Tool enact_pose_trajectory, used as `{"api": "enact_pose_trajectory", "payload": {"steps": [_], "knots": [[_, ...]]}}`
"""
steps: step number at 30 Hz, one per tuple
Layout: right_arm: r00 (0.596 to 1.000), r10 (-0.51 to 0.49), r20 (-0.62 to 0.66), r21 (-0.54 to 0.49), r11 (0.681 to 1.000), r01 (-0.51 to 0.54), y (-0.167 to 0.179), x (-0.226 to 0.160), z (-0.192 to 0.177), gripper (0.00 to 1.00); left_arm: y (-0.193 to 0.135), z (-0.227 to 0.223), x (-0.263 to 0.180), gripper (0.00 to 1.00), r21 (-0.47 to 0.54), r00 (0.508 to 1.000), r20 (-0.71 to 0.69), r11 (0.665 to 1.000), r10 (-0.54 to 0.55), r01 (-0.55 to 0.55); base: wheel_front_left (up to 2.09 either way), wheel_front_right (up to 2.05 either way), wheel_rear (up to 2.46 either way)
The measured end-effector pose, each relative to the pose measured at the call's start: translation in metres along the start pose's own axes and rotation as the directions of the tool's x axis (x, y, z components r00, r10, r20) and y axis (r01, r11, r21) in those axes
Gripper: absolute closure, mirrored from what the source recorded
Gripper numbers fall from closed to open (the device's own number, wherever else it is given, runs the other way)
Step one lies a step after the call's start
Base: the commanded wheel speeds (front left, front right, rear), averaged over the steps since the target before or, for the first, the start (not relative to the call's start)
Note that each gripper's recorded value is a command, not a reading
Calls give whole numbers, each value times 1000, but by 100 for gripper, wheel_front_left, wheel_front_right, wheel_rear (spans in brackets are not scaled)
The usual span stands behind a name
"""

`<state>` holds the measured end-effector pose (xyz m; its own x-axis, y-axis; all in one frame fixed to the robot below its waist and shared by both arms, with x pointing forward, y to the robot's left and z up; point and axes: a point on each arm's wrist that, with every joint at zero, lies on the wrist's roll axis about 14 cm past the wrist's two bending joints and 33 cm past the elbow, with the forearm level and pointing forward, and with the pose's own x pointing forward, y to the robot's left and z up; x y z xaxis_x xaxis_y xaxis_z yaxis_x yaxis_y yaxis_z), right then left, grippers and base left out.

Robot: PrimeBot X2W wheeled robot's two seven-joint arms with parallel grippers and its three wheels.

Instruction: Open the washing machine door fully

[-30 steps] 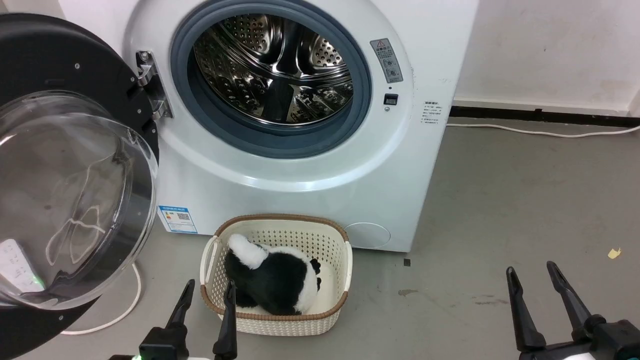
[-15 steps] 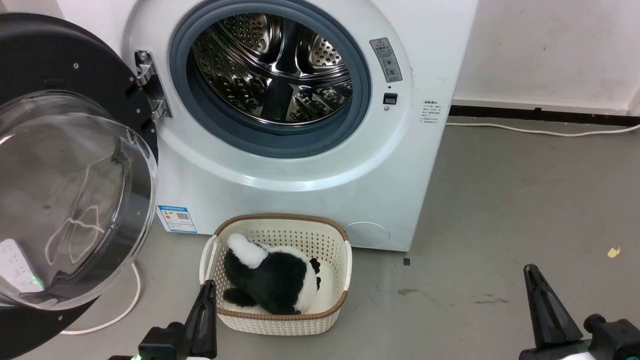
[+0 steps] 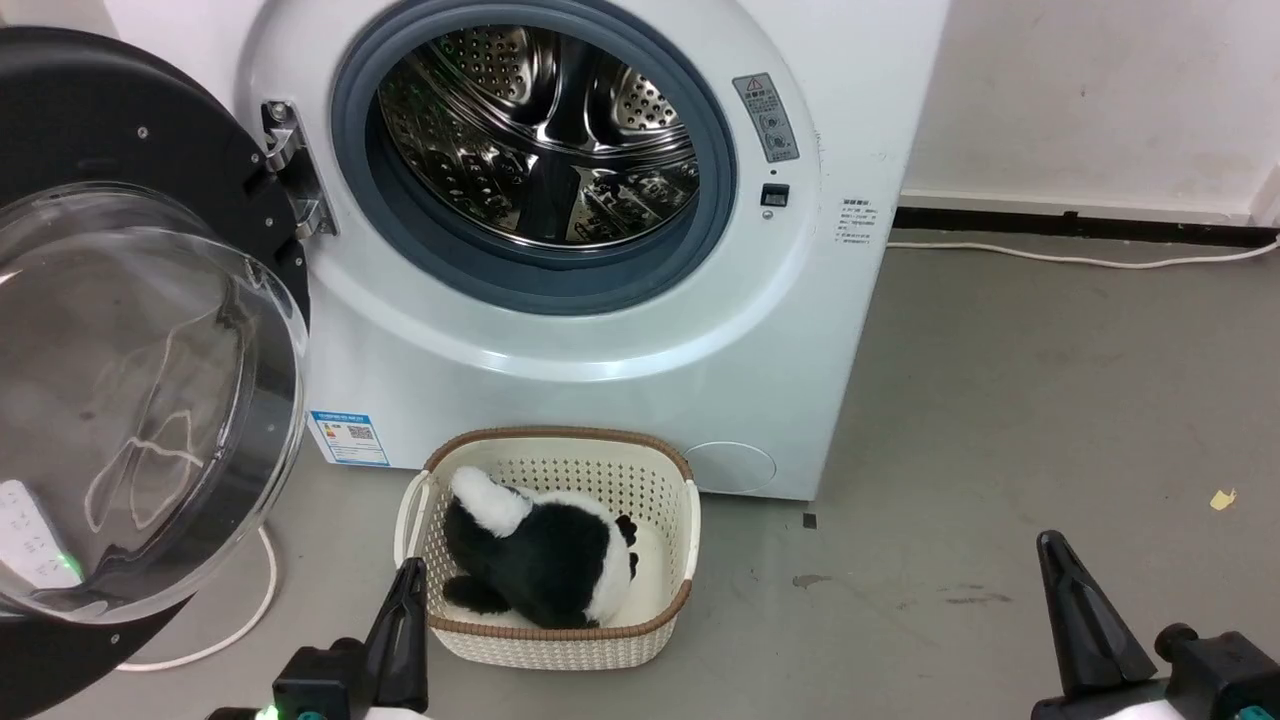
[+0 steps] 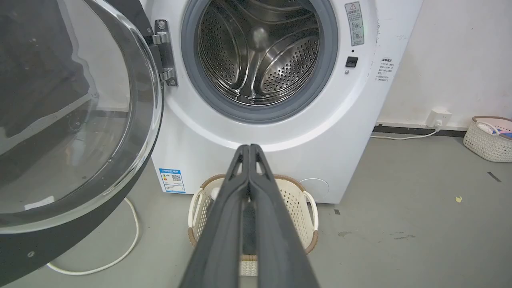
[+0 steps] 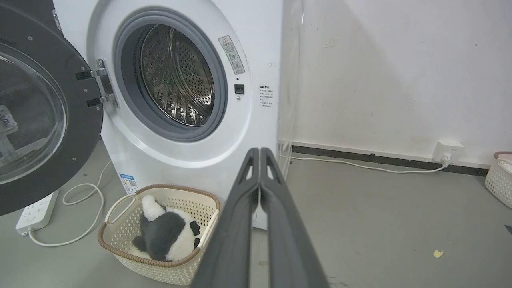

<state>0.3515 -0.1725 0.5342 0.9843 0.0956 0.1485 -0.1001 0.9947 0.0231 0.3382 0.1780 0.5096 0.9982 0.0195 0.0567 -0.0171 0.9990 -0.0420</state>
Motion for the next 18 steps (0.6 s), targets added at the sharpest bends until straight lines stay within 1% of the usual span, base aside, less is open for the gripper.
{"api": "enact_pose_trajectory", "payload": {"steps": [18], "knots": [[1000,7,-30,-13,1000,-7,2,3,-3,100,-2,0,5,100,7,1000,-19,1000,-6,7,0,0,0]]}}
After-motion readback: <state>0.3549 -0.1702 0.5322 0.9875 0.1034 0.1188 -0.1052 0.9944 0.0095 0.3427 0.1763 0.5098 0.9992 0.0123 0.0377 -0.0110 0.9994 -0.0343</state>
